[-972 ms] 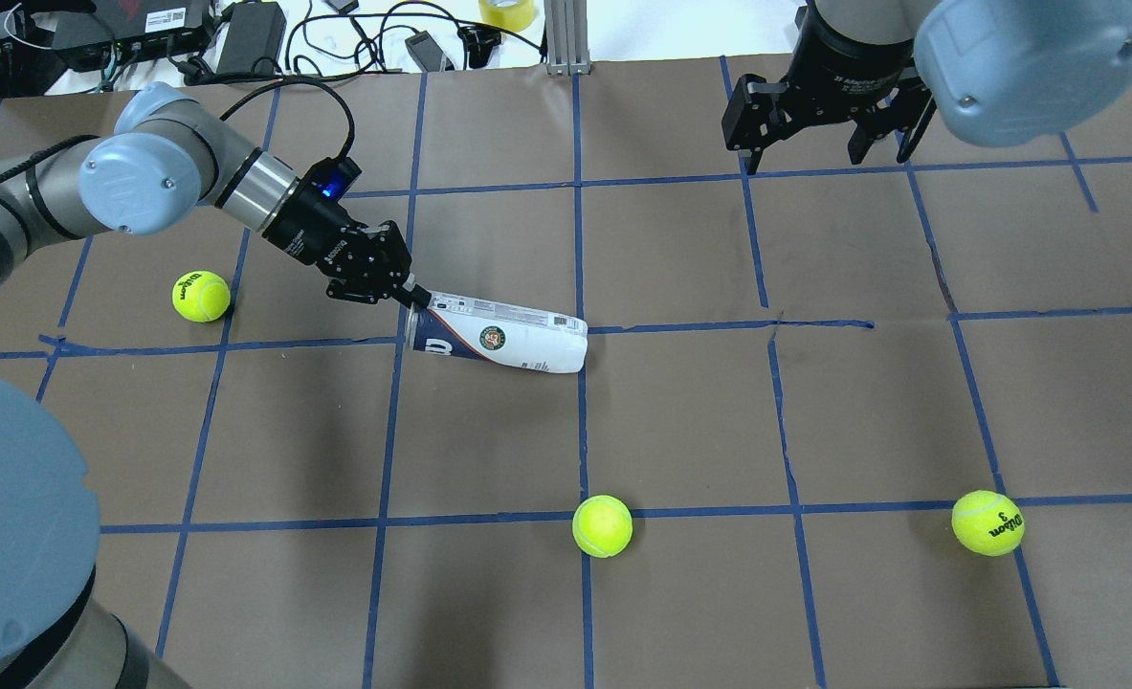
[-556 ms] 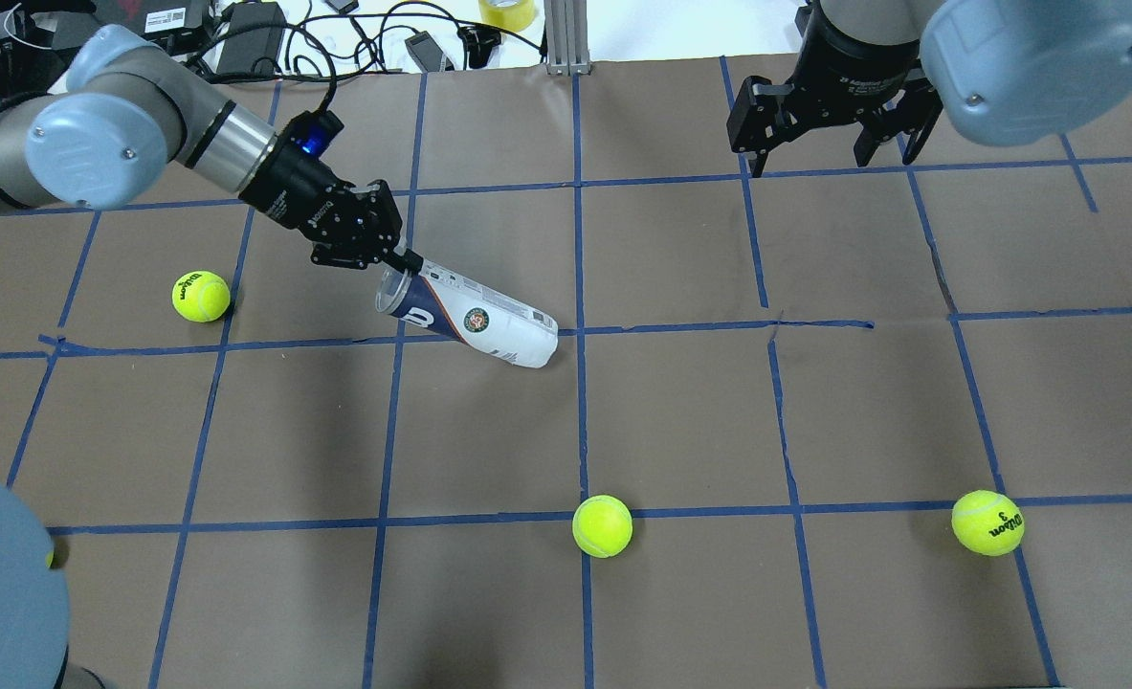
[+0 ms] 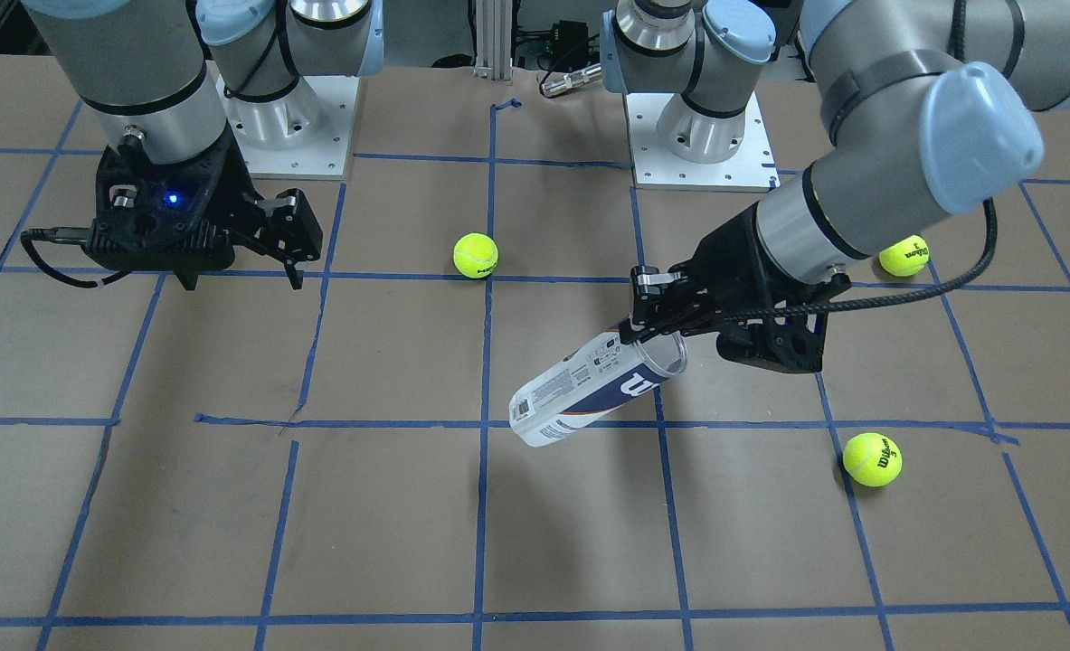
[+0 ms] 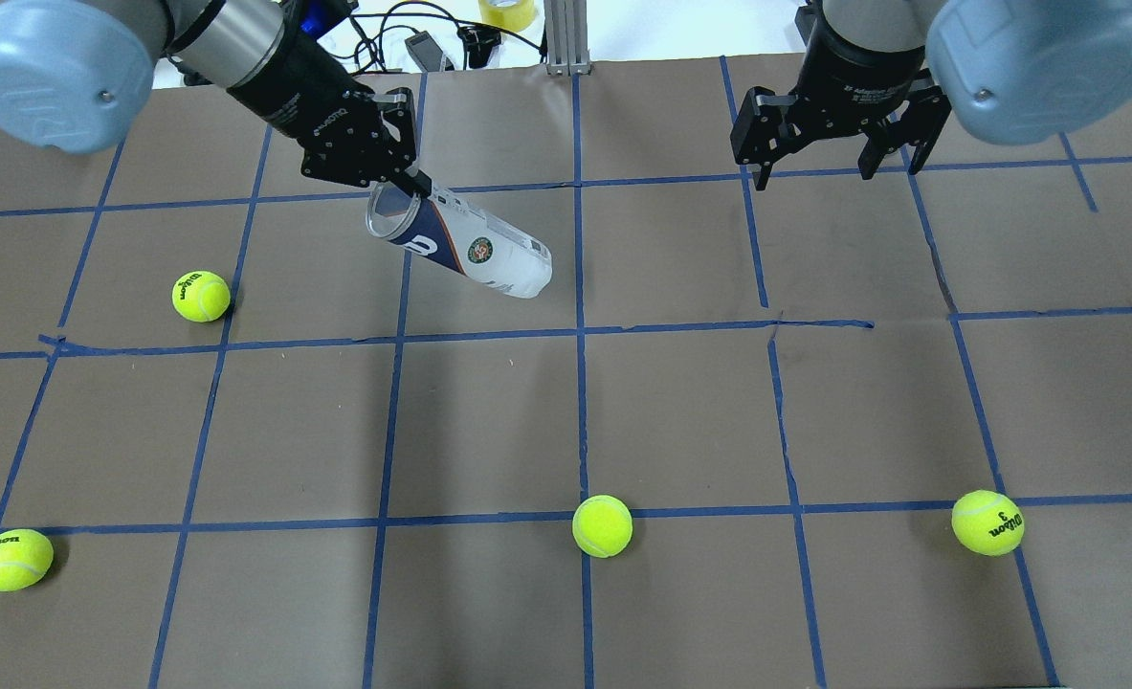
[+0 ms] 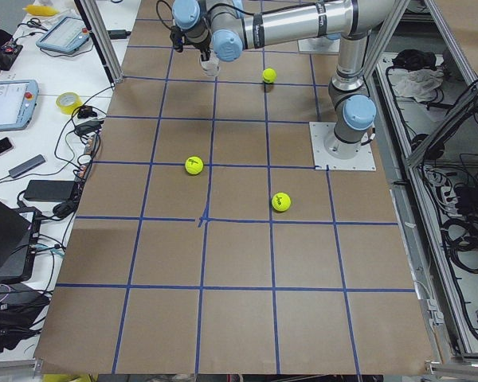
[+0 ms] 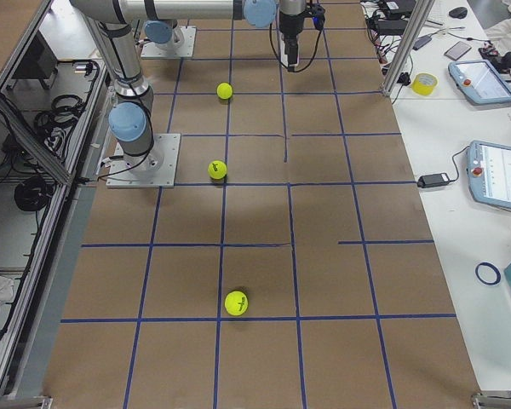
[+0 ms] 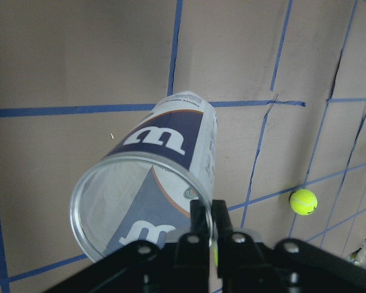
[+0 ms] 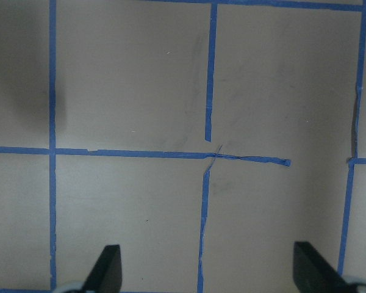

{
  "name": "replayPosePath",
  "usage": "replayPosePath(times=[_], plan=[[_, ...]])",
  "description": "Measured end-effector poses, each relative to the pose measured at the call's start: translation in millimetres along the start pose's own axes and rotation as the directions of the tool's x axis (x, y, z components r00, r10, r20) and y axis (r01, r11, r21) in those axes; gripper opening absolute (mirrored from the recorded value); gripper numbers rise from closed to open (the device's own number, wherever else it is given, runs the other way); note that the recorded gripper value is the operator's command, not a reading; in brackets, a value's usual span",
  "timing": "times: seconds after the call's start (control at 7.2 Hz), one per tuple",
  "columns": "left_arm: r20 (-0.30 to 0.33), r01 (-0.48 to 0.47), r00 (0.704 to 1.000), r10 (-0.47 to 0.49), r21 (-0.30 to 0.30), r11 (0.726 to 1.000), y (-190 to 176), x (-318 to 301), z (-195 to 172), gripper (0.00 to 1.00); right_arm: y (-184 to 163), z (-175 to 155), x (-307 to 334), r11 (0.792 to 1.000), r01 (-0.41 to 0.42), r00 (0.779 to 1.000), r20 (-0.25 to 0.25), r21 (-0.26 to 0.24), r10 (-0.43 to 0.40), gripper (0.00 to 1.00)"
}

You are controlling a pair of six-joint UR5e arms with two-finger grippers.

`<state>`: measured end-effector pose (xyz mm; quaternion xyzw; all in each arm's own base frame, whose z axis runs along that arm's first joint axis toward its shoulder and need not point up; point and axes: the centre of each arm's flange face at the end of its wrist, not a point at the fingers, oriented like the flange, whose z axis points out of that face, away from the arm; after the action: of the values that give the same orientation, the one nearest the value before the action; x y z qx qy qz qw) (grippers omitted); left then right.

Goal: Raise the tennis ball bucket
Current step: 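Carry the raised can farther from the robot with the left gripper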

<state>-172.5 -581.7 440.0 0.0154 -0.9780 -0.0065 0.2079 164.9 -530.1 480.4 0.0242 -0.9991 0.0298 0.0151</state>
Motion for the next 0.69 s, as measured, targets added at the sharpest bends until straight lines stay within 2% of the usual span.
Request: replayPosePath(times=[0.14, 0.28, 0.42, 0.56, 0.69], plan=[[0.104, -0.083, 0.992, 0.076, 0.063, 0.995, 3, 32, 10, 0.00, 1, -2, 0, 1.000, 0.000, 1.000, 0.001, 0.004, 0.000, 1.00], [0.199, -0.171, 0.969, 0.150, 0.095, 0.981, 9, 64, 26, 0.00, 3, -6, 0, 1.000, -0.001, 1.000, 0.001, 0.012, 0.001, 1.00], [0.280, -0.254, 0.934, 0.221, 0.087, 0.963, 16, 88, 45, 0.00, 5, -10, 0, 1.000, -0.004, 1.000, 0.000, 0.020, 0.004, 1.00], [0.352, -0.330, 0.889, 0.293, 0.048, 0.943, 22, 104, 65, 0.00, 7, -13, 1, 1.000, -0.005, 1.000, 0.000, 0.026, 0.005, 1.00], [0.393, -0.376, 0.853, 0.344, 0.006, 0.927, 25, 112, 82, 0.00, 7, -15, 0, 1.000, -0.005, 1.000, 0.000, 0.029, 0.005, 1.00]])
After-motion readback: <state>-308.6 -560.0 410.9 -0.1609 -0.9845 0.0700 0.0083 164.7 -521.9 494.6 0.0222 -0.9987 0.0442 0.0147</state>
